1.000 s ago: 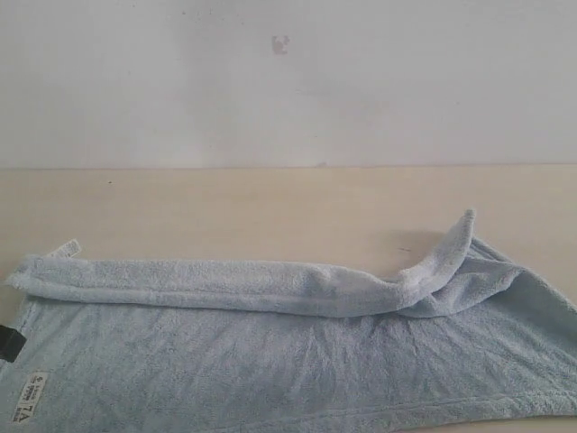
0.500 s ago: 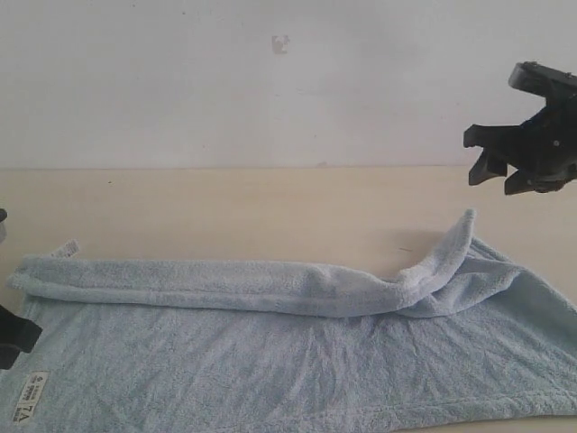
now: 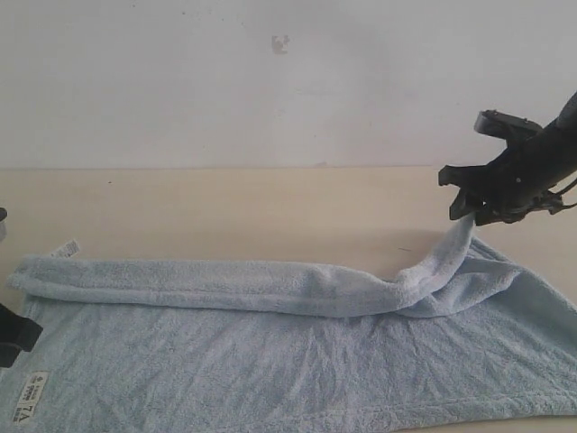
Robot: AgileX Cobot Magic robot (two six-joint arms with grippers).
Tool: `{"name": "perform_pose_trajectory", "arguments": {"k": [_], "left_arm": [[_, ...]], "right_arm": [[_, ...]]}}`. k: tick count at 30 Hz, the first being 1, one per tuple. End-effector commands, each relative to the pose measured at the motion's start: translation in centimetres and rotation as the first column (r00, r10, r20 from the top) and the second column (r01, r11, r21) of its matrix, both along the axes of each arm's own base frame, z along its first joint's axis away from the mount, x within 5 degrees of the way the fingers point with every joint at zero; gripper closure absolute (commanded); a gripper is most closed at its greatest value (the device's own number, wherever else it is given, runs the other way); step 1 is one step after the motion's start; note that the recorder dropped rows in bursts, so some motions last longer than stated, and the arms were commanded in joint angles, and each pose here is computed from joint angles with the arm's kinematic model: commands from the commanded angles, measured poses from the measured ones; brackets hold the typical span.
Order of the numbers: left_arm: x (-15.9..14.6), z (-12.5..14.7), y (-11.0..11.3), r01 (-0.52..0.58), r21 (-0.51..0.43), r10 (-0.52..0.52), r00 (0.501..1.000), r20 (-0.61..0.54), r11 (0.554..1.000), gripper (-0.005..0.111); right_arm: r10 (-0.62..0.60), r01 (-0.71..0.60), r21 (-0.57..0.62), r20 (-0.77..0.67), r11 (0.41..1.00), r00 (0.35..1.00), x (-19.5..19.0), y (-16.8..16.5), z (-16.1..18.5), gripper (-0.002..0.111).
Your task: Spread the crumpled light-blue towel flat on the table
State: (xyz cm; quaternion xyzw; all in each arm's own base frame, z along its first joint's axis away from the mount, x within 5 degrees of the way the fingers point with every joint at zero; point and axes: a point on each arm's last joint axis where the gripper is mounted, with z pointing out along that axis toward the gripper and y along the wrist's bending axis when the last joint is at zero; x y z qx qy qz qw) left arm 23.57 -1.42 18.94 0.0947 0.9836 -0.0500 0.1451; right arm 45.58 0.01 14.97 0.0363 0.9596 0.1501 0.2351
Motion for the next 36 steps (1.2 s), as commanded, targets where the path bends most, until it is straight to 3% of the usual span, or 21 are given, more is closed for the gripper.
{"name": "perform_pose_trajectory", "arguments": {"k": [1,5,8,24,31,36], "left_arm": [[0.0,0.3,-0.1,-0.006,-0.009,0.006,1.0,0.012,1.0,0.103],[0.0,0.3,-0.1,-0.006,-0.009,0.006,1.0,0.012,1.0,0.103],[0.0,0.3,-0.1,-0.006,-0.009,0.006,1.0,0.012,1.0,0.103],[0.0,0.3,-0.1,-0.006,-0.009,0.006,1.0,0.014,1.0,0.103],[-0.1,0.9,-0.1,-0.006,-0.01,0.006,0.999,0.038,1.0,0.103],[-0.3,1.4,-0.1,-0.005,-0.01,0.006,0.998,0.062,1.0,0.103]], "right_arm": [[0.033,-0.033,0.007,-0.036,0.999,0.999,0.4,0.6,-1.3,0.073],[0.023,-0.023,0.0,-0.022,1.0,0.999,0.6,0.5,-1.5,0.081],[0.003,-0.003,-0.02,0.03,1.0,1.0,1.0,0.3,-0.9,0.108],[-0.027,0.058,-0.104,0.279,0.993,0.96,-0.7,-0.5,10.1,0.108],[-0.144,0.178,-0.263,0.143,0.948,0.979,-2.1,-3.6,9.7,0.108],[-0.193,0.22,-0.258,0.126,0.941,0.973,-3.3,-5.2,9.1,0.108]]}}
